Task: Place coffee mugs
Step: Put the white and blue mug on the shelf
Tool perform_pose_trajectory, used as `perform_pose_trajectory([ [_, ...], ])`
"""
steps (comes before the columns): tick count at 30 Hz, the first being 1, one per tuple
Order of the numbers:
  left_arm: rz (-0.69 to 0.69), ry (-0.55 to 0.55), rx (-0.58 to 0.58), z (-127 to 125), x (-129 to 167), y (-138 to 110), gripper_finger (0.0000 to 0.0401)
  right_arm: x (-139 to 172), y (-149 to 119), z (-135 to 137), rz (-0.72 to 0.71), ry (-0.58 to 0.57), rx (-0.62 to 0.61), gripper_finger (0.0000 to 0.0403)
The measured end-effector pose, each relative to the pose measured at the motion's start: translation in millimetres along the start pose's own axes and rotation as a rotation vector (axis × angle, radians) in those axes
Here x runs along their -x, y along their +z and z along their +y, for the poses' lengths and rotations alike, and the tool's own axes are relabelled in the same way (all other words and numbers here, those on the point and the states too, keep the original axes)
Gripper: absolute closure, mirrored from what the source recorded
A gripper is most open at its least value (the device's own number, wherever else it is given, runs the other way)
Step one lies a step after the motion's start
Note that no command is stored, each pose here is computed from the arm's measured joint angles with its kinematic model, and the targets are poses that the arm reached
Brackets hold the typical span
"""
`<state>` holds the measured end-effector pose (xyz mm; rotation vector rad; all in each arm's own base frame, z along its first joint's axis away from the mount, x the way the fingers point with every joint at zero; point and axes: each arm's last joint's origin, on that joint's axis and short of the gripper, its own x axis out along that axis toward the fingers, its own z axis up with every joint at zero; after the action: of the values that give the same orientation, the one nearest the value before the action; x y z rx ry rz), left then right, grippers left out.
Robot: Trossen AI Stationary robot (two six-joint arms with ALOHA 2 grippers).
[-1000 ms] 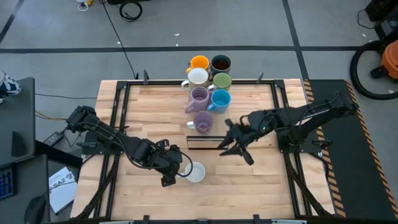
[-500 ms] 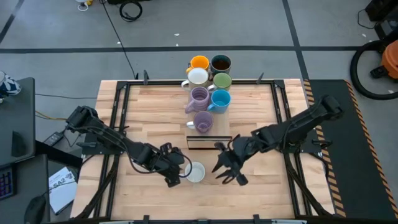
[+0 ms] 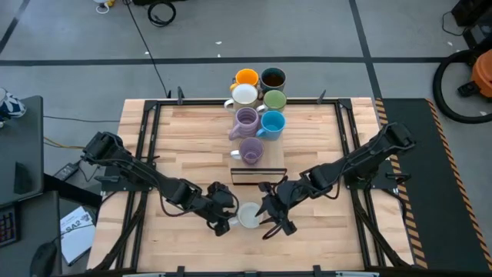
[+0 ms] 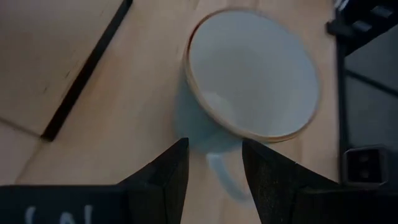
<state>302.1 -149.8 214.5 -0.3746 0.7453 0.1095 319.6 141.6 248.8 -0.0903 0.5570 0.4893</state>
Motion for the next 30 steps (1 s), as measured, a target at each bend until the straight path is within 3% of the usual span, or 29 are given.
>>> perform_pose_trajectory([
  [13, -0.022, -0.046, 0.018, -5, -15, -2, 0.0244, -8, -14, 23, 0.109, 0.056, 0.030, 0.0274],
  [30, -0.012, -0.052, 0.012, -6, -15, -3, 0.0244, -14, -22, 21, 0.171, 0.003, 0.031, 0.0274],
])
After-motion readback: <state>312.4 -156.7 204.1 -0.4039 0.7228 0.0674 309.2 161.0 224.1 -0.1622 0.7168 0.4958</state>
